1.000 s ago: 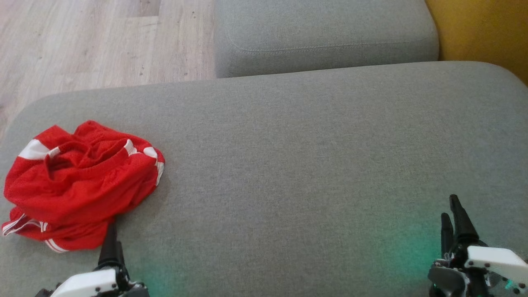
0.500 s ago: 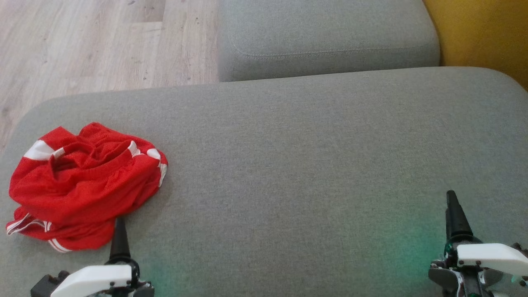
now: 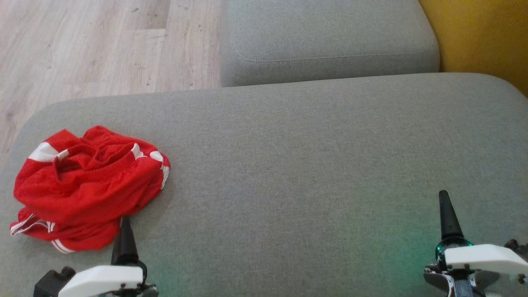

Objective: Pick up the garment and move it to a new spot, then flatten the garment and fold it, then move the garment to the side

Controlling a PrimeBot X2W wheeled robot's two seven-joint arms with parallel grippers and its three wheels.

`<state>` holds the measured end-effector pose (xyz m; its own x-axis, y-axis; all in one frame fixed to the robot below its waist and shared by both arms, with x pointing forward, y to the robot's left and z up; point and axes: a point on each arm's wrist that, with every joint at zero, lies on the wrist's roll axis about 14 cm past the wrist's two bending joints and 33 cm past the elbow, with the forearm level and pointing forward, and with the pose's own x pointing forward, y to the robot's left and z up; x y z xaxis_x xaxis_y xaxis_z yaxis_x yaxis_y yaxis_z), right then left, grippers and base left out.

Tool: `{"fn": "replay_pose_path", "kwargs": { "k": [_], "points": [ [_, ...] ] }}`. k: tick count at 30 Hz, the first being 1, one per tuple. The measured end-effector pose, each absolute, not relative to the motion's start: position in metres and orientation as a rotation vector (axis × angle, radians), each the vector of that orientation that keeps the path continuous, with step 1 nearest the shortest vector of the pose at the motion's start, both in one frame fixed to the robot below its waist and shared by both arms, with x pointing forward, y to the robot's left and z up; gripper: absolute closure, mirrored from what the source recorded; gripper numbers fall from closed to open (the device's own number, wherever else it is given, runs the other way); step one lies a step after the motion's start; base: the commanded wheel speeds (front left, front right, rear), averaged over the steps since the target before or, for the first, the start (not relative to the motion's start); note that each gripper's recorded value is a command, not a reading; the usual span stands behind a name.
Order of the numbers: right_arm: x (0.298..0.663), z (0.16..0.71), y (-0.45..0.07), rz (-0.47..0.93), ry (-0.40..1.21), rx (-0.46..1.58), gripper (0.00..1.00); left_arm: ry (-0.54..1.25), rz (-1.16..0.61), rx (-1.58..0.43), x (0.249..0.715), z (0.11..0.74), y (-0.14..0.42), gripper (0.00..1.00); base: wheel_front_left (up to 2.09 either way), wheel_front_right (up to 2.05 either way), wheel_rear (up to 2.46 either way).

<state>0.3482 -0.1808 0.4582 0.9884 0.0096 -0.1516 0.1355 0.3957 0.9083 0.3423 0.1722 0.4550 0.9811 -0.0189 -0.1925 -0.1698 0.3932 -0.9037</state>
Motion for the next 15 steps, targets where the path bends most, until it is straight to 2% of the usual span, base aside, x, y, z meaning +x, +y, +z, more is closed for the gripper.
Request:
{"fn": "replay_pose_path", "kwargs": {
  "k": [15],
  "points": [
    [0.346, 0.465, -0.166, -0.01, 0.137, 0.932, 0.0, 0.184, 0.071, -0.94, 0.335, 0.458, 0.164, 0.0, 0.0, 0.0, 0.0]
  ]
}}
